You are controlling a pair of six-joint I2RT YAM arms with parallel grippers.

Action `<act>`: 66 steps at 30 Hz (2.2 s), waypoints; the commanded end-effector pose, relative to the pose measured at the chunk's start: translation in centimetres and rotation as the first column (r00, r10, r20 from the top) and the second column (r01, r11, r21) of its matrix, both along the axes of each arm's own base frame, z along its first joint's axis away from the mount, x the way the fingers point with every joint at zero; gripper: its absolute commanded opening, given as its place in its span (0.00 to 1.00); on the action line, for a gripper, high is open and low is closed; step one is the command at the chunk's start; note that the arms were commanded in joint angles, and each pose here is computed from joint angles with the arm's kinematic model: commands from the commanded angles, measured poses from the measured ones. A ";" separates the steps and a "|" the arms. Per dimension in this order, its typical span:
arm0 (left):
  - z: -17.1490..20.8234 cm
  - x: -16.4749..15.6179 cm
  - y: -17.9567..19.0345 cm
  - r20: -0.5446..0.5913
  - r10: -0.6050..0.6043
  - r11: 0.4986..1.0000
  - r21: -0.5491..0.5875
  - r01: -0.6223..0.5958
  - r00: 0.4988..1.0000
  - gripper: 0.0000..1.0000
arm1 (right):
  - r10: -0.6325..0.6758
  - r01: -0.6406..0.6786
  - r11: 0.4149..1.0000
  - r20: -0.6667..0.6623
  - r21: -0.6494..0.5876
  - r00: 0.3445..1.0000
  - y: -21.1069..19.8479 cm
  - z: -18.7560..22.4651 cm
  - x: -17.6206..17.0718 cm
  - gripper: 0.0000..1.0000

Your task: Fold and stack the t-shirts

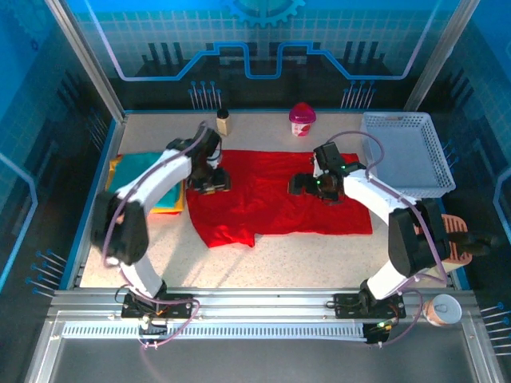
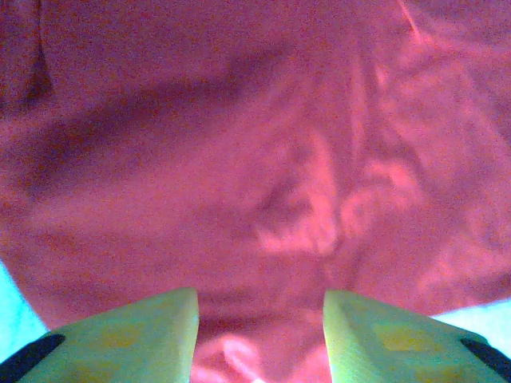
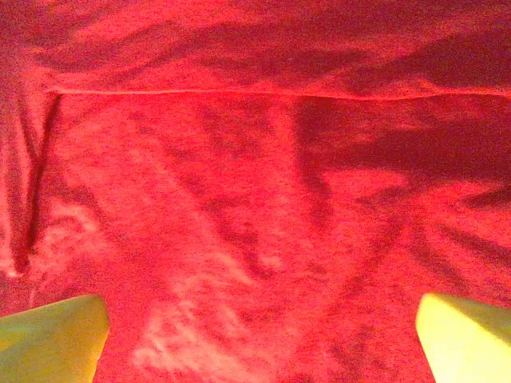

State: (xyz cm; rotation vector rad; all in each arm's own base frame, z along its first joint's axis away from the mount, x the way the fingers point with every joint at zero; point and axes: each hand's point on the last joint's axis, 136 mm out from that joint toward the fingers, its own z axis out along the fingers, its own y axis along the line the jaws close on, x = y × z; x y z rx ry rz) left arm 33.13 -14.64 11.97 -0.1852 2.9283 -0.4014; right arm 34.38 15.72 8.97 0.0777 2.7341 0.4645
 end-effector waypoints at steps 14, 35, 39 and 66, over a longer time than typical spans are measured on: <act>-8.9 -15.4 1.4 -0.183 0.236 0.971 -0.001 -0.240 0.954 0.46 | 0.054 -0.054 0.998 0.018 0.010 0.998 1.4 -0.6 -2.5 1.00; -7.6 -10.8 1.1 -0.097 0.191 0.979 0.087 -0.183 0.977 0.00 | 0.056 -0.055 0.998 -0.013 0.039 0.998 2.0 -0.8 -2.7 0.99; -5.8 -10.1 0.7 -0.087 0.161 0.984 0.085 -0.154 0.983 0.00 | 0.055 -0.054 0.998 -0.018 0.042 0.998 2.1 -0.9 -2.6 0.99; -2.7 7.0 -4.0 -0.017 0.024 1.000 -0.012 -0.025 1.000 0.24 | 0.038 -0.037 0.999 -0.023 0.036 0.999 1.5 -0.4 -3.3 0.97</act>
